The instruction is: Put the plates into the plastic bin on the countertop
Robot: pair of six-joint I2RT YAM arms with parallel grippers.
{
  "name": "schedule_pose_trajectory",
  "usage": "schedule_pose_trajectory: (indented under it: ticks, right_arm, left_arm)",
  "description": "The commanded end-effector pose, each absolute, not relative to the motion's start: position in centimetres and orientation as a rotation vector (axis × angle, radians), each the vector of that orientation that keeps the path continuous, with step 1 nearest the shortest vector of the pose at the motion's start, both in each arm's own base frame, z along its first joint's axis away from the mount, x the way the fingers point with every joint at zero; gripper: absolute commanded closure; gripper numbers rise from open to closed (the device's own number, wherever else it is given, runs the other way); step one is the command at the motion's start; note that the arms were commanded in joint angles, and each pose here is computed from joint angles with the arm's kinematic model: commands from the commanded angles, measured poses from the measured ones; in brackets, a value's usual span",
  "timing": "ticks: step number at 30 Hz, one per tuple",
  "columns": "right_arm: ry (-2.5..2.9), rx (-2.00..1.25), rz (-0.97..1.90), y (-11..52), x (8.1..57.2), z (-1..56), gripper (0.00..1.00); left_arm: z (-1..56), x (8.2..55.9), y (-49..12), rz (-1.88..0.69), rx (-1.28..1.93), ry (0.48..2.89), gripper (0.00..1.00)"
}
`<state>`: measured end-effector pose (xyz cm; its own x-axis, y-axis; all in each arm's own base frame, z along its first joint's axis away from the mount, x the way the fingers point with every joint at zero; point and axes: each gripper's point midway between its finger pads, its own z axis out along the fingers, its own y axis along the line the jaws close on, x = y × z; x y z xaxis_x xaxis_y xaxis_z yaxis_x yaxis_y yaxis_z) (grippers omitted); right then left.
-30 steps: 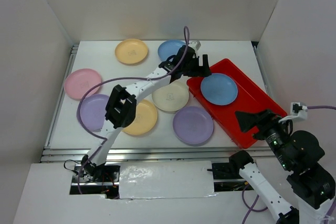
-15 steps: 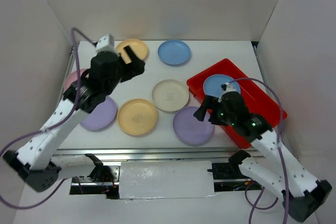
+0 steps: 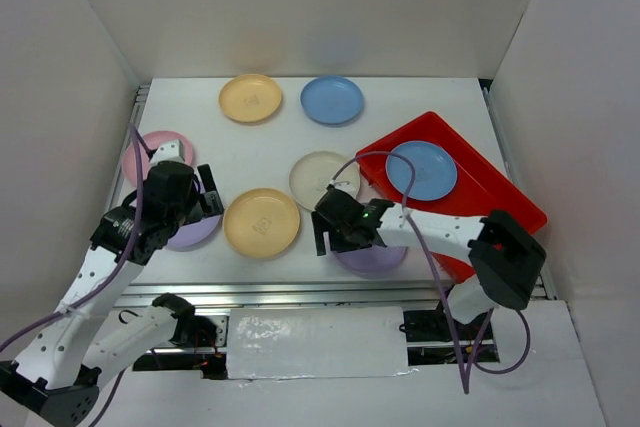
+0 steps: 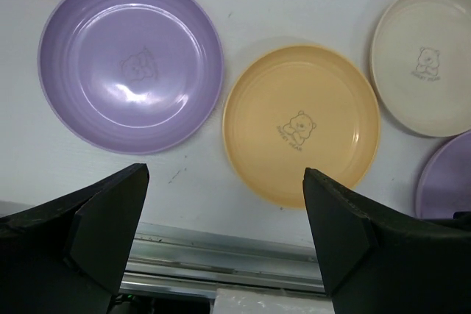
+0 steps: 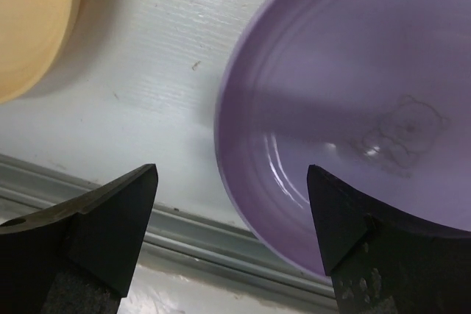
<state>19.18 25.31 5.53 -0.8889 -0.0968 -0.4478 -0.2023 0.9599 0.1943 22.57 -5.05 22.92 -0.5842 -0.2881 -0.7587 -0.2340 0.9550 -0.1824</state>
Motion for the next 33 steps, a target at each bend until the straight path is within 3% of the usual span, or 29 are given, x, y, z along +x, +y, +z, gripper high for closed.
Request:
schedule_pose_trajectory:
  ticks: [1, 8, 9, 11, 12, 14, 18, 24, 30, 33]
  right_arm:
    - [2.591, -0.203, 0.348, 28.0, 20.8, 6.0, 0.11]
    - [2.629, -0.275, 0.269, 29.2, 19.8, 3.0, 0.39]
    - [2.625, -0.302, 0.273, 29.6, 19.2, 2.9, 0.50]
    - [2.612, -0.333, 0.264, 30.2, 18.6, 3.0, 0.62]
    - [2.608, -0.331, 0.253, 30.2, 18.3, 3.1, 0.75]
    - [2.591, -0.366, 0.243, 30.9, 17.3, 3.2, 0.77]
    - [2.578, -0.393, 0.219, 31.9, 16.0, 3.8, 1.00]
    - [2.479, -0.508, 0.268, 35.0, 12.6, 8.9, 1.00]
    - [2.273, -0.526, 0.601, 36.3, 10.8, 20.9, 1.00]
    - [2.183, -0.467, 0.665, 34.3, 12.5, 25.6, 1.00]
  left_arm:
    - [22.9, 22.4, -5.0, -0.084, -0.289, 2.212, 0.01]
    - [23.3, 22.1, -4.9, -0.122, -0.293, 2.177, 0.01]
    - [23.3, 22.1, -4.9, -0.124, -0.293, 2.176, 0.01]
    - [23.4, 21.9, -5.3, -0.150, -0.278, 2.168, 0.01]
    - [23.4, 21.9, -5.5, -0.158, -0.272, 2.165, 0.01]
    - [23.5, 21.7, -5.8, -0.169, -0.262, 2.160, 0.01]
    - [23.5, 21.4, -6.1, -0.174, -0.250, 2.160, 0.01]
    - [23.9, 21.2, -6.1, -0.181, -0.253, 2.143, 0.01]
    - [24.3, 20.8, -5.8, -0.192, -0.275, 2.112, 0.01]
    - [24.5, 20.5, -5.8, -0.202, -0.278, 2.099, 0.01]
